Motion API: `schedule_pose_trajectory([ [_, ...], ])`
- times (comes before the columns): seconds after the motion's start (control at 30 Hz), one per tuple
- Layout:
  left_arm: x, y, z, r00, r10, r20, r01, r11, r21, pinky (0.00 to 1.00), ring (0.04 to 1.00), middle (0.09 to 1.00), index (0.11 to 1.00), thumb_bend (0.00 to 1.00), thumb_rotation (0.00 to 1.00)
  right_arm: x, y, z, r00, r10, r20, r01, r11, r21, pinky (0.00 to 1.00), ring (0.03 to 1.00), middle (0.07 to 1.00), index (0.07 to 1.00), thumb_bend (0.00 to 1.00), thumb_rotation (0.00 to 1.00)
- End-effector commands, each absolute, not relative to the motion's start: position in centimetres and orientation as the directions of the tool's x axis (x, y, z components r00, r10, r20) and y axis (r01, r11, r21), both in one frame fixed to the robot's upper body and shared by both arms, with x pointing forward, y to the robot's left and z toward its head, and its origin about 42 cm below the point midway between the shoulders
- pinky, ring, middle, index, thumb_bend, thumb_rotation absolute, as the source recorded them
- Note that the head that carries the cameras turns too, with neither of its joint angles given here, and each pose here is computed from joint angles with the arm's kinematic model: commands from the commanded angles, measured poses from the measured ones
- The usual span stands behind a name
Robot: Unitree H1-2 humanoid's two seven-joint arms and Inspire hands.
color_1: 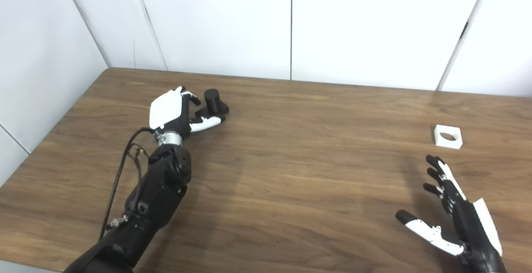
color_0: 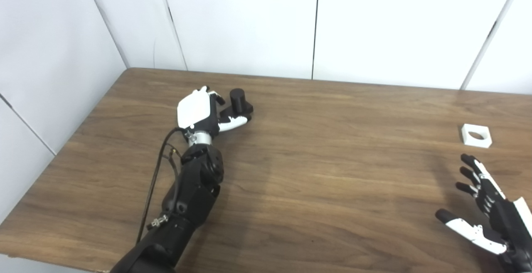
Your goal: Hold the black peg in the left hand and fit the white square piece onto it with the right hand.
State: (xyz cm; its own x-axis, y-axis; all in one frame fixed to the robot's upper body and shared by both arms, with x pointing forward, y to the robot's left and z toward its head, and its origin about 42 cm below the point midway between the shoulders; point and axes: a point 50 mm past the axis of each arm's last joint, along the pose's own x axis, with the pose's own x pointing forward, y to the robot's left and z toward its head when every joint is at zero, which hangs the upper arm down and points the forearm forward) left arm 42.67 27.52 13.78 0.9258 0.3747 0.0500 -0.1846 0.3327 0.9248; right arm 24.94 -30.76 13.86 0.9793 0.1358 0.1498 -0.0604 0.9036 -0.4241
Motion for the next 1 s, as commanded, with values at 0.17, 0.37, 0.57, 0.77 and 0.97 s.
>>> schedule_pose_trajectory([
  [0.17,44.6,28.0,16.0,0.918,0.364,0.158,-0.267,0.272,0.924,0.9,0.945,0.935,0.66,0.93,0.54,25.1,-30.4,15.2,0.965,0.144,0.22,-0.038,0.905,-0.425,0.83,0.927,0.988,0.937,0.81,0.49],
  [0.37,45.0,28.2,15.7,0.92,0.36,0.153,-0.257,0.262,0.93,0.93,0.954,0.942,0.667,0.91,0.54,24.8,-30.2,15.4,0.966,0.143,0.216,-0.042,0.909,-0.415,0.83,0.93,0.989,0.938,0.81,0.49],
  [0.57,45.5,28.2,15.5,0.919,0.359,0.163,-0.267,0.262,0.927,0.98,0.982,0.937,0.658,0.85,0.5,24.6,-30.1,15.5,0.966,0.137,0.218,-0.033,0.906,-0.422,0.82,0.929,0.984,0.932,0.8,0.49],
  [0.77,46.0,28.1,15.2,0.917,0.354,0.186,-0.287,0.26,0.922,1.0,1.0,0.941,0.64,0.8,0.5,24.2,-29.9,15.5,0.966,0.135,0.22,-0.033,0.91,-0.414,0.83,0.936,0.989,0.934,0.79,0.48],
  [0.97,46.3,28.0,15.0,0.929,0.323,0.18,-0.277,0.286,0.917,0.98,0.986,0.925,0.628,0.77,0.49,24.0,-29.9,15.5,0.967,0.128,0.219,-0.026,0.908,-0.419,0.84,0.935,0.99,0.934,0.79,0.48],
])
